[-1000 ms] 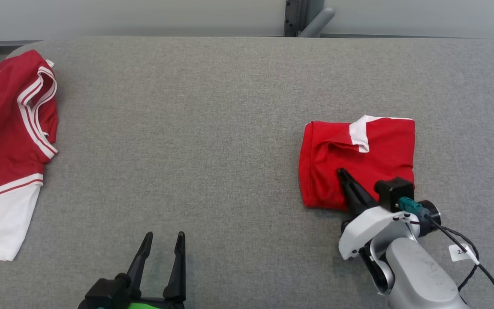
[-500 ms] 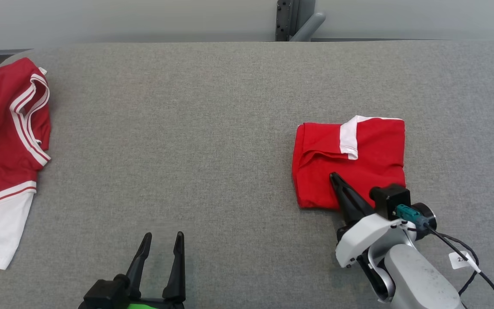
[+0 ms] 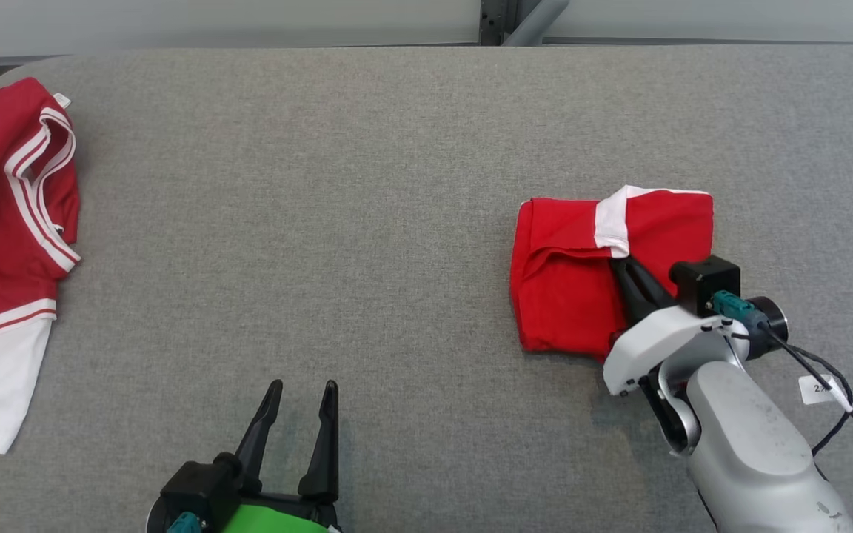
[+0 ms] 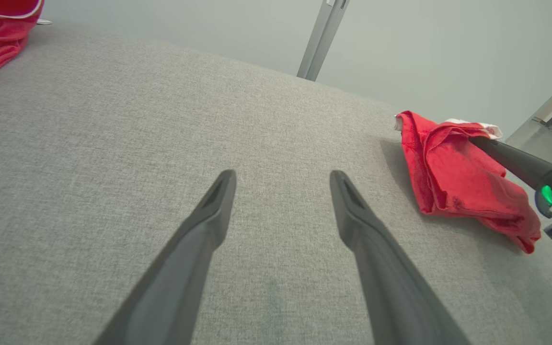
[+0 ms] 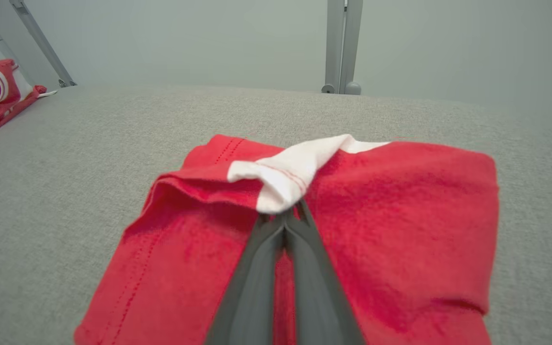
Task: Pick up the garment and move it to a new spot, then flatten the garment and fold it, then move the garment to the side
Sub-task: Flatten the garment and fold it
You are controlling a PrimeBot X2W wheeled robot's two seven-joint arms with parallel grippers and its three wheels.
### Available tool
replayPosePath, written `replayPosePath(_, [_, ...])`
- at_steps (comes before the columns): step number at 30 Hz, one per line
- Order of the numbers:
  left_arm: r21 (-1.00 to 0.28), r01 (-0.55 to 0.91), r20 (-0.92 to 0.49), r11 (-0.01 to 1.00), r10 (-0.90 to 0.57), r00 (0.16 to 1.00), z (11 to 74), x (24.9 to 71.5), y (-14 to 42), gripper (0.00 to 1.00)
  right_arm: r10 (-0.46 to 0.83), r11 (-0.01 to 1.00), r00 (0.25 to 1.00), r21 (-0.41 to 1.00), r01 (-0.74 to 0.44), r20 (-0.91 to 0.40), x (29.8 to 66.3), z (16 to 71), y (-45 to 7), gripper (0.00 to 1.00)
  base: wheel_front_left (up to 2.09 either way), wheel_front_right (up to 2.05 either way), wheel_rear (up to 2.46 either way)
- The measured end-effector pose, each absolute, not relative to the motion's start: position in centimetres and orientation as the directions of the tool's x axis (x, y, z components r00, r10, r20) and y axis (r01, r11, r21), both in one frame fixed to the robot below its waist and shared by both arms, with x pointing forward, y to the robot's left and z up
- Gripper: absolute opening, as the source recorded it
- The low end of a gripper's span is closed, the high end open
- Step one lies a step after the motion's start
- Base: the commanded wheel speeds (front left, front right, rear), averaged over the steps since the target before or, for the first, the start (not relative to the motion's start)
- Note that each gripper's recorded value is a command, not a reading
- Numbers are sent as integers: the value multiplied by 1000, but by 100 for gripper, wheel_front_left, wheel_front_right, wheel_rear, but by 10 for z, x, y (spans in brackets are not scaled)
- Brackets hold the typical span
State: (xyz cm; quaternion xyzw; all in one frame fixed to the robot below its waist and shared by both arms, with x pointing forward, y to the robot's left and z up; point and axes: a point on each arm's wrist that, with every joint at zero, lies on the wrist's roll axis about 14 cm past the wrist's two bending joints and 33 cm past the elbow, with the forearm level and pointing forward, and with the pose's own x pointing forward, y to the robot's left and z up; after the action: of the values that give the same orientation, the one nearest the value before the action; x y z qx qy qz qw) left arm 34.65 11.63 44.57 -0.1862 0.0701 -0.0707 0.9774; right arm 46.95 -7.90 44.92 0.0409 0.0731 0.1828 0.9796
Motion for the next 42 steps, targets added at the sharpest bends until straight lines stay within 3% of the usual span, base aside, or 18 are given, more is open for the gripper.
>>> replayPosePath(14, [-387,34,-121,921,-87,989,445,345,136,100,449,894,879,85,-441,-163,507,451,-33,0,0,0,0])
replayPosePath(22, [-375,-1,-108,927,-43,993,450,331,149,100,466,884,880,97,-457,-94,495,475,-23,0,0,0,0])
replayPosePath(29, [-354,-5,-82,935,-25,996,458,316,156,100,419,903,907,119,-413,-31,460,491,-48,0,0,0,0])
replayPosePath(30, [-345,-4,-79,939,-25,997,459,315,157,100,405,909,914,112,-401,-21,455,493,-55,29,0,0,0])
replayPosePath(31, [-340,-3,-76,940,-24,997,459,313,158,100,386,918,922,106,-383,-8,451,496,-65,49,0,0,0])
replayPosePath(32, [-338,-1,-71,941,-24,997,460,312,159,100,360,928,933,102,-358,3,446,499,-76,100,0,0,0])
replayPosePath(42, [-286,44,25,957,-38,999,487,319,165,100,164,985,986,46,-166,42,401,504,-157,100,0,0,0])
